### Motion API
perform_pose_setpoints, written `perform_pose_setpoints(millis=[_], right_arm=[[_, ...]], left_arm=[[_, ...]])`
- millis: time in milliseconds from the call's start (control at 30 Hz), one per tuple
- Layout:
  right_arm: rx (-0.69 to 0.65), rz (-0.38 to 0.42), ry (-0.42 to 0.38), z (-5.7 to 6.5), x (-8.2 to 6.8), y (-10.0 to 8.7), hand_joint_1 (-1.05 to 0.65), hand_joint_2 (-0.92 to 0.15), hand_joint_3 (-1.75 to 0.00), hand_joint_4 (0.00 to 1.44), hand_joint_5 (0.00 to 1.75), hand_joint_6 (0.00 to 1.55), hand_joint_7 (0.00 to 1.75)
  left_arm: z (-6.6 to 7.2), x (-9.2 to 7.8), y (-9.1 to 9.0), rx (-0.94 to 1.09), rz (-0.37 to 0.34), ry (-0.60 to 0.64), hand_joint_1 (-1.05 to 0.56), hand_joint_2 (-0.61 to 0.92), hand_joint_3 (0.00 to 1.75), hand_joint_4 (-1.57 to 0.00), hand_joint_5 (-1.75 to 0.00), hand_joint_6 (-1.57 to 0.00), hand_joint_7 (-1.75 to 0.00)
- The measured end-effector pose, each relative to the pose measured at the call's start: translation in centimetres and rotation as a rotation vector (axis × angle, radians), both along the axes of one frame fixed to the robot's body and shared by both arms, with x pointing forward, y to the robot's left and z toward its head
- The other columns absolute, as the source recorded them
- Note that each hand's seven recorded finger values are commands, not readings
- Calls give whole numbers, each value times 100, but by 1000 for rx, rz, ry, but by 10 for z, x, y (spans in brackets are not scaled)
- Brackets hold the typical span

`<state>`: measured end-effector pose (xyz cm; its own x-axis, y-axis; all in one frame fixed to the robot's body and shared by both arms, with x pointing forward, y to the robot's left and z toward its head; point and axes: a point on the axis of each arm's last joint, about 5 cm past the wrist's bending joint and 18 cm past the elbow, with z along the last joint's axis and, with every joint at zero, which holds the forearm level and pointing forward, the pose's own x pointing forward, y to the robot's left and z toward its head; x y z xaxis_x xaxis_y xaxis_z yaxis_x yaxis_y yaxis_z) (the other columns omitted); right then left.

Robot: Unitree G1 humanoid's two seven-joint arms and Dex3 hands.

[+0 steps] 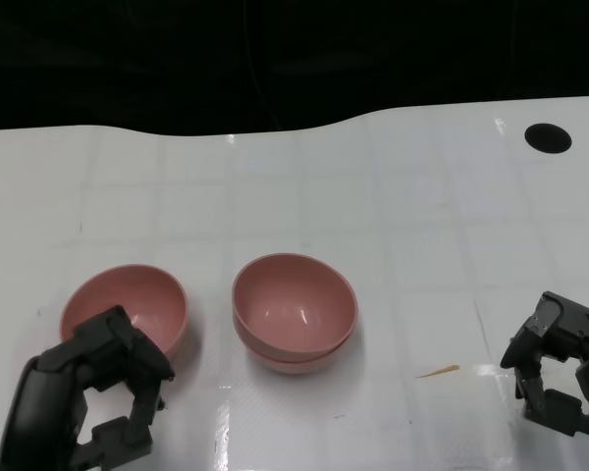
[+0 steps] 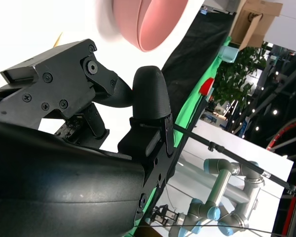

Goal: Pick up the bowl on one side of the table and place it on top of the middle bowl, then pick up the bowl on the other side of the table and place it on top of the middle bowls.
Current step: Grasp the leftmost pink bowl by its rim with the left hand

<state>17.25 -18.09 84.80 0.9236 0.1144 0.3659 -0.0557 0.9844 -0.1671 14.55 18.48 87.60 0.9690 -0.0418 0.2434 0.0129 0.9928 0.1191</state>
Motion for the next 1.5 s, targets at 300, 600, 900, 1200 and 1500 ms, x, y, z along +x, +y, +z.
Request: perform_pose_setpoints(millis=[300,600,900,1200,1500], right_arm=[[-27,16,8,-7,-6,2,-16,-58,-108,85,175,72,155],[-64,21,5,-8,-7,0,-18,-65,-97,82,175,72,154],[-95,37,-10,-13,-5,2,-19,-68,-93,84,175,72,154],[-110,38,-15,-14,-4,5,-18,-69,-92,84,175,73,152],[-110,45,-14,-15,-4,9,-17,-69,-92,84,175,73,152]], left_arm=[[13,-4,7,253,112,-85,-38,90,13,-72,-60,-87,-30],[44,-13,15,778,188,-102,-76,92,2,-71,-13,-81,0],[56,2,14,1159,139,8,-84,84,0,-68,-4,-68,0],[50,27,13,1201,71,69,-82,84,0,-70,-2,-71,-1],[36,43,8,1171,22,109,-80,83,0,-72,-1,-74,-1]])
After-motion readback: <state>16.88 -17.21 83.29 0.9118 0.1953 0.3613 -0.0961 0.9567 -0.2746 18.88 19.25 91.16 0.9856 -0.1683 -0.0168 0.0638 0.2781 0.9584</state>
